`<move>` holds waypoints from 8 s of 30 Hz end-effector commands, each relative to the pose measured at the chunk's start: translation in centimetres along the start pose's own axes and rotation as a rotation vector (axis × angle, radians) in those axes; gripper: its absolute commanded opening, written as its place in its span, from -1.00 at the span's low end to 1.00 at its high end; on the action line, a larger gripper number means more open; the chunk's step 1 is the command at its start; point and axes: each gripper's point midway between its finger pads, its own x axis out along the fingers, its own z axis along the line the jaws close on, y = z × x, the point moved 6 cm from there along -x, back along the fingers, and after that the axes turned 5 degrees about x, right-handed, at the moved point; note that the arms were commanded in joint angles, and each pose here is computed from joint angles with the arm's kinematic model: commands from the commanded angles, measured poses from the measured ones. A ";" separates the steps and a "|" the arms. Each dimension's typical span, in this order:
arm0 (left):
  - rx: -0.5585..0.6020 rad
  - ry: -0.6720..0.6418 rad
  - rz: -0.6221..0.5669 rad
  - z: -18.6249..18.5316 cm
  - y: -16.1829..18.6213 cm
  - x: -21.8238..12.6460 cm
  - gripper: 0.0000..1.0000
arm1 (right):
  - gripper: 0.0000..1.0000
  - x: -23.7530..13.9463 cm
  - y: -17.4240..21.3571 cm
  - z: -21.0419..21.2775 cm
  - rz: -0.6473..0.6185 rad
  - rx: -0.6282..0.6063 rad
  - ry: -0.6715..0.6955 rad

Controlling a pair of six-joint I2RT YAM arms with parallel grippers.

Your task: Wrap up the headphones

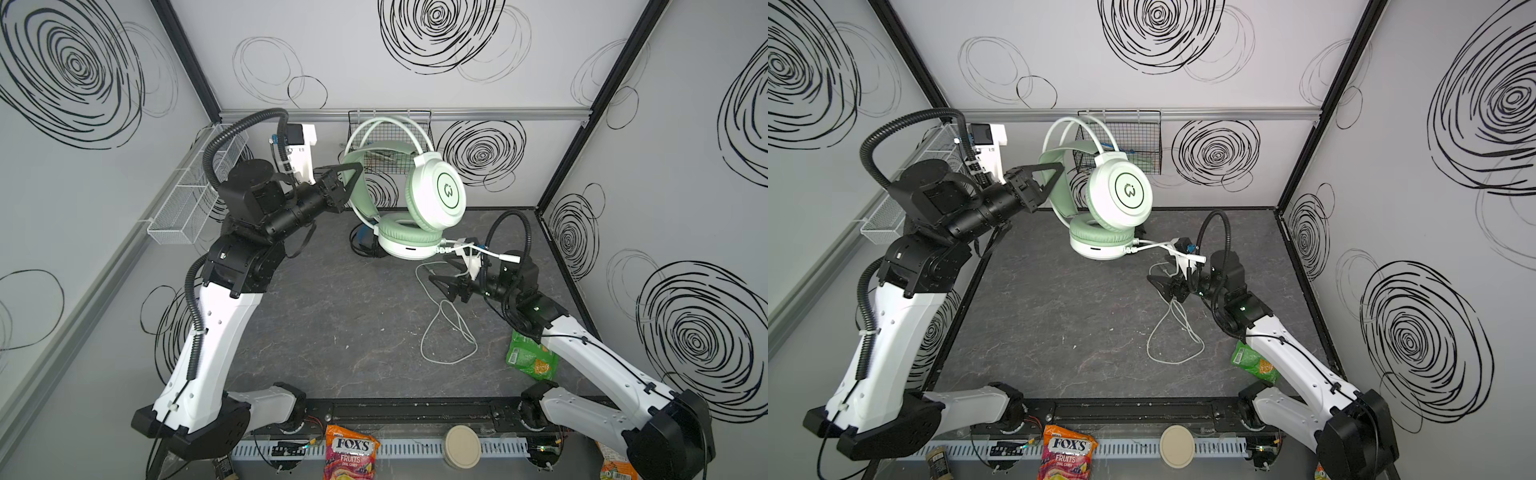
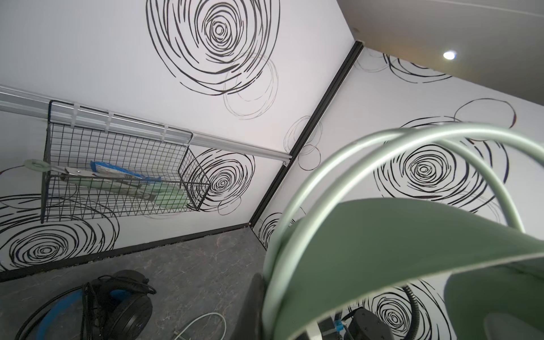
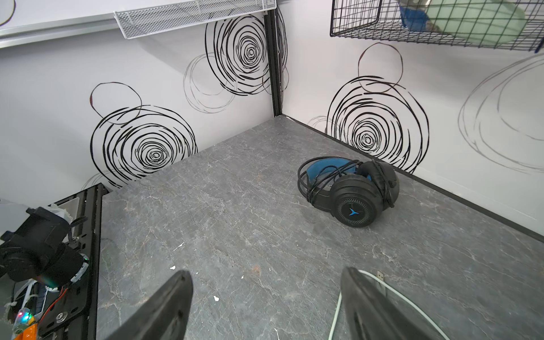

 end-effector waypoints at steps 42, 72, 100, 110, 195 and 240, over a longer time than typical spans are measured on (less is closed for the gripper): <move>-0.136 -0.691 -0.086 16.8 7.5 0.2 -1.00 | -1.00 -8.0 -10.1 -1.7 0.031 -0.287 0.698; -0.122 -0.697 -0.036 18.9 5.9 4.9 -1.00 | -1.00 2.4 -9.7 18.0 0.137 -1.018 0.214; -0.158 -0.501 0.012 17.6 11.8 1.5 -1.00 | -1.00 5.3 -12.1 20.2 0.208 -0.776 0.077; -0.529 -0.060 -0.174 11.4 6.4 4.6 -1.00 | -1.00 2.2 -13.5 16.8 -0.018 -0.418 0.022; -0.559 0.222 -0.473 2.6 -4.4 0.7 -1.00 | -0.50 4.3 -8.5 2.5 -0.145 0.097 -0.246; -0.690 0.356 -0.391 2.8 -0.1 6.1 -1.00 | -1.00 10.4 -3.8 3.6 0.153 0.094 -0.272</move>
